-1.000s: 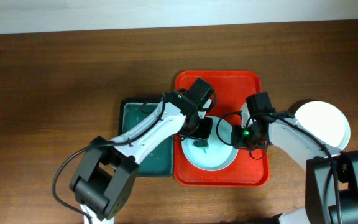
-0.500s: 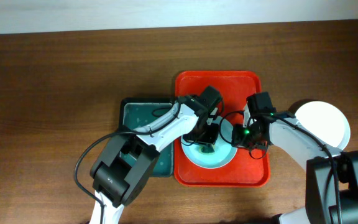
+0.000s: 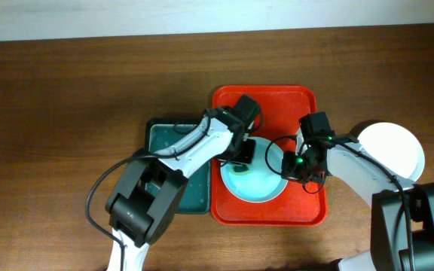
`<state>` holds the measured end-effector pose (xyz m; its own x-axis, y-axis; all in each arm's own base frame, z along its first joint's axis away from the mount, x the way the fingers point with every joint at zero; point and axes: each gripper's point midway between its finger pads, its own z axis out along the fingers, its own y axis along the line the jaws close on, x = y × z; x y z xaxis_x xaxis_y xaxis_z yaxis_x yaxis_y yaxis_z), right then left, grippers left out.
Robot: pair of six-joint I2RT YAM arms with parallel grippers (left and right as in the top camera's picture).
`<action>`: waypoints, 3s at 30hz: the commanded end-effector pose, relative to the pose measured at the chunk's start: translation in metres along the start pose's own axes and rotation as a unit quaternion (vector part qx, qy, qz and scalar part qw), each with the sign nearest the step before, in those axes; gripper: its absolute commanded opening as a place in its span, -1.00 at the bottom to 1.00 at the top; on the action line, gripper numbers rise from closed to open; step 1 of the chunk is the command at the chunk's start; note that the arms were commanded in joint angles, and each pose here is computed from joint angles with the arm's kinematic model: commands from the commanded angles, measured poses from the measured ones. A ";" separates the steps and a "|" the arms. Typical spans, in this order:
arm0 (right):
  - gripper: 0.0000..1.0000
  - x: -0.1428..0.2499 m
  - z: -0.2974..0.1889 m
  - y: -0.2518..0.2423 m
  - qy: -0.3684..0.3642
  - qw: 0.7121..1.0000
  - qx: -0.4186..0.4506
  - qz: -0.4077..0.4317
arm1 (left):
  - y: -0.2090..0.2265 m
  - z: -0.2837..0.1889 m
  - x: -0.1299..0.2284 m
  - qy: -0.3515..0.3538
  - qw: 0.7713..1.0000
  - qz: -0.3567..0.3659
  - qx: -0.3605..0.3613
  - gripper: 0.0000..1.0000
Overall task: Clean dirty plates on tray and stack at the side
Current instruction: 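Scrub the light blue plate with the sponge in the left gripper, then return the sponge to the black tray and retract the left gripper, then lift the plate with the right gripper and tilt it over the black tray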
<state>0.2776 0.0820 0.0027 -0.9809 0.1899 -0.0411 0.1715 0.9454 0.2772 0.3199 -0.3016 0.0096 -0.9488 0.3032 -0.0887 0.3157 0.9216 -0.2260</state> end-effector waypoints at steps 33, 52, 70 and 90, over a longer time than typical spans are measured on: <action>-0.91 -0.002 -0.063 0.010 -0.028 0.998 0.018 -0.047 | 0.141 -0.118 0.049 -0.032 0.990 -0.133 -0.036 0.72; -0.92 -0.030 -0.124 0.205 -0.233 0.932 0.040 -0.274 | 0.219 -0.295 0.100 -0.252 0.925 -0.276 -0.064 0.99; -0.92 0.004 -0.212 0.245 -0.448 0.806 0.179 -0.343 | 0.216 -0.291 0.107 -0.235 0.928 -0.281 -0.063 0.99; -0.92 0.008 -0.232 0.265 -0.492 0.760 0.199 -0.375 | 0.216 -0.291 0.107 -0.235 0.928 -0.281 -0.063 0.99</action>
<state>0.2948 0.2771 0.2777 -0.3315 -0.5549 -0.7631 -0.2321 0.8319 -0.5041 0.2828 0.0005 0.2292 -0.8478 -0.3495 -0.3989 -0.2678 0.9313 -0.2468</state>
